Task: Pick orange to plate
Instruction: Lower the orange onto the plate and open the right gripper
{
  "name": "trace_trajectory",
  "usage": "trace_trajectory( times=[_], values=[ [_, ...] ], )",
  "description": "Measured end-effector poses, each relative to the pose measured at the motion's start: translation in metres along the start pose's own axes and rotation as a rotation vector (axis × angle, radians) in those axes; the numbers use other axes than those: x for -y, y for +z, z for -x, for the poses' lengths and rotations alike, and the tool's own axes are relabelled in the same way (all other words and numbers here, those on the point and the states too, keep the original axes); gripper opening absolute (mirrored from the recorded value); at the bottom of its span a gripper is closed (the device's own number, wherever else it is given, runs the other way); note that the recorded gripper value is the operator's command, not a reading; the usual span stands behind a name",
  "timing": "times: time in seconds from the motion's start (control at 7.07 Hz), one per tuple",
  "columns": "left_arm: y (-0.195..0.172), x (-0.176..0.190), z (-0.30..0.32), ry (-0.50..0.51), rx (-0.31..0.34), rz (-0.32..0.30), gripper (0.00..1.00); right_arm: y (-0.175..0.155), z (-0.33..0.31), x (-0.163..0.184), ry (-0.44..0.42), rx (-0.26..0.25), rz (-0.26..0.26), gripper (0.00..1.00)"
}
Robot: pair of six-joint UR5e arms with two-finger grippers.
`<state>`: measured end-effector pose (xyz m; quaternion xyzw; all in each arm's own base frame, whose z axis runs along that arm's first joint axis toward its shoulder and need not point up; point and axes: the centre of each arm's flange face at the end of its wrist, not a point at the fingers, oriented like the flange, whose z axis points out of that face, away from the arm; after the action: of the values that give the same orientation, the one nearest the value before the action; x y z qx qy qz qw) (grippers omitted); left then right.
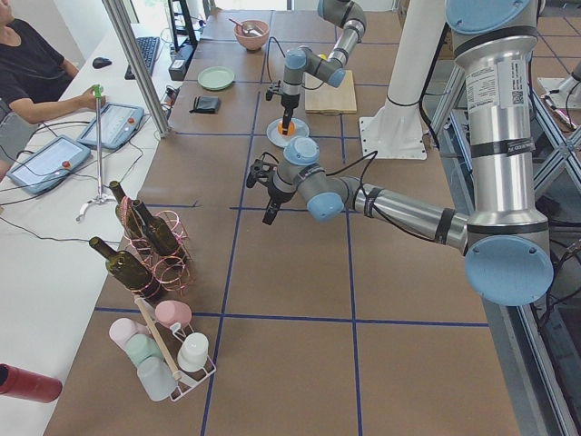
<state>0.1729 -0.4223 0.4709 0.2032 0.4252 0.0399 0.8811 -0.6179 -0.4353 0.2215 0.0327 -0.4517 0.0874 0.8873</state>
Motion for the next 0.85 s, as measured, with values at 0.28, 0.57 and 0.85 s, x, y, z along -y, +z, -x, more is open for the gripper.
trace_trajectory(
  times=[0.28,0.57,0.85],
  values=[
    [0.000,-0.001,-0.001,0.000,-0.011,0.009,1.00,0.002,-0.001,0.000,-0.003,-0.008,-0.002,1.00],
    [0.000,-0.001,-0.002,0.001,-0.014,0.010,1.00,-0.003,0.002,0.001,-0.013,-0.002,-0.009,1.00],
    [-0.003,0.000,0.003,0.006,-0.019,0.014,1.00,-0.041,0.000,0.005,-0.021,0.003,-0.016,1.00]
  ],
)
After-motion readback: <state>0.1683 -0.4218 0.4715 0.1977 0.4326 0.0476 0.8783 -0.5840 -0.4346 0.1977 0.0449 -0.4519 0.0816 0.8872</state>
